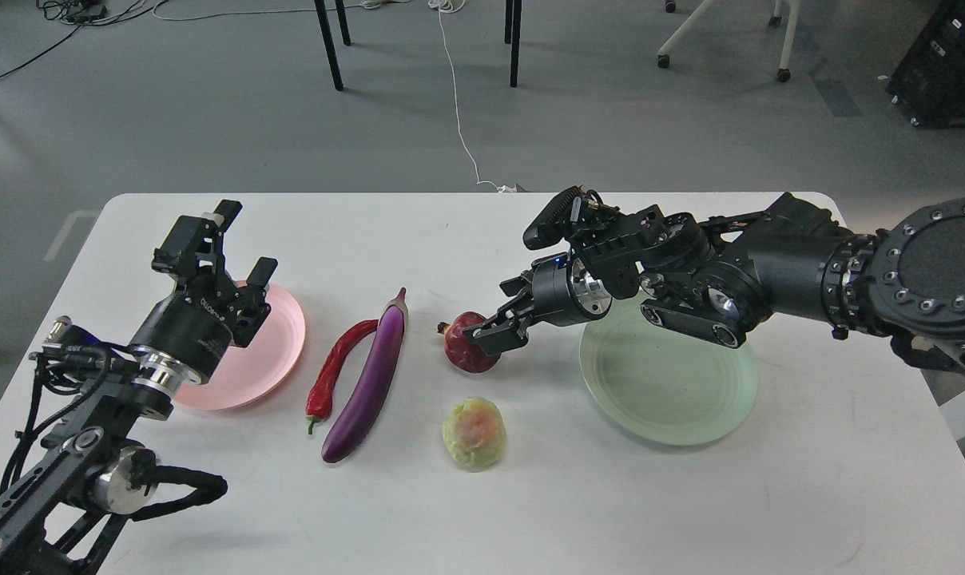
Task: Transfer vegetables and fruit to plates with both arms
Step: 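Lower the right gripper onto the red pomegranate and close it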
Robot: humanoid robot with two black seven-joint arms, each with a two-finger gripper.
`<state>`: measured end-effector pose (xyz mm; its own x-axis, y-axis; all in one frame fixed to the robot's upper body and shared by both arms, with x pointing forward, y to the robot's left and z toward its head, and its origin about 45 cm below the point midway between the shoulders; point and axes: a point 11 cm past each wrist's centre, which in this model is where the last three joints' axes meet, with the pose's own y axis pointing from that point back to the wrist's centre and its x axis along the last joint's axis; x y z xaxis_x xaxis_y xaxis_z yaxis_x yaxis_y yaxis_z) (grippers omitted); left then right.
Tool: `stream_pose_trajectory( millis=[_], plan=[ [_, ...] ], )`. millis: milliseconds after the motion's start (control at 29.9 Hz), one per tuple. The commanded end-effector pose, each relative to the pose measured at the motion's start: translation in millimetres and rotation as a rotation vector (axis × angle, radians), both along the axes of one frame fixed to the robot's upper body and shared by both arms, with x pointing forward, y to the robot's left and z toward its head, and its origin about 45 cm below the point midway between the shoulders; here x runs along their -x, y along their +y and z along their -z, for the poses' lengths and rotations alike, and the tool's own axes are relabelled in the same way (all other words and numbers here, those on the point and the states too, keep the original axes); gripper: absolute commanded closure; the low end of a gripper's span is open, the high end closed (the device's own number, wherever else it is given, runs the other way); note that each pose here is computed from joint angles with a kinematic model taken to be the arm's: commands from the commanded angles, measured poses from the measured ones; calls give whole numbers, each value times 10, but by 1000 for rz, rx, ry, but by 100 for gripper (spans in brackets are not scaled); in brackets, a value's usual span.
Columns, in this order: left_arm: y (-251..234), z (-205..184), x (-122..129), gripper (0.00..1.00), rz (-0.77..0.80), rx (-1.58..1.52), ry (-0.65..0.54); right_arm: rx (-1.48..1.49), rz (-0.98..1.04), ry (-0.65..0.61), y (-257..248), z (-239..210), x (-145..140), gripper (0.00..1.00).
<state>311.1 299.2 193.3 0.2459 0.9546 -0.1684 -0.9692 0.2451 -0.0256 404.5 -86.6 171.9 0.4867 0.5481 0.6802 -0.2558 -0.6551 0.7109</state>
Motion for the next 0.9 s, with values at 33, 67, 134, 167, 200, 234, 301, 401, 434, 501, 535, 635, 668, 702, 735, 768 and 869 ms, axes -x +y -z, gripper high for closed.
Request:
stream_pose_trajectory(
  millis=[33,67,134,167,200,234,301,401,434,501,535,635,668,702,735,768,869],
  plan=[
    [-1,-15,8,2,2,-1,-3,-22,3,10,31,18,33,3],
    [3,-16,8,2,2,-2,-3,-28,5,13,36,29,41,3],
    [7,-17,8,2,2,-4,-3,-38,8,17,53,29,48,3],
    [7,-17,8,2,2,-4,-3,-43,9,21,61,36,57,3],
    [7,-17,8,2,2,-4,-3,-44,12,26,55,56,67,3],
    [7,-17,8,2,2,-4,-3,-45,14,32,48,86,84,3],
    [7,-17,8,2,2,-4,-3,-51,16,35,37,128,105,4],
    [8,-19,8,2,2,-4,-4,-61,20,33,25,174,124,5],
    [8,-19,8,2,2,-4,-4,-62,23,35,15,194,130,6],
    [16,-21,8,2,2,-7,-4,-61,27,44,1,236,153,7],
    [20,-22,8,2,2,-8,-4,-62,28,46,-2,247,160,9],
    [28,-26,7,2,1,-10,-5,-62,30,51,-10,270,171,15],
    [28,-26,7,2,1,-10,-5,-61,31,54,-13,277,176,19],
    [28,-26,7,2,1,-10,-5,-61,31,54,-13,277,176,26],
    [28,-26,7,2,1,-10,-5,-61,31,54,-13,277,176,33],
    [28,-26,7,2,1,-8,-5,-61,31,54,-13,277,176,40],
    [30,-16,15,2,0,-10,-2,-61,31,54,-13,277,176,51]
  ],
)
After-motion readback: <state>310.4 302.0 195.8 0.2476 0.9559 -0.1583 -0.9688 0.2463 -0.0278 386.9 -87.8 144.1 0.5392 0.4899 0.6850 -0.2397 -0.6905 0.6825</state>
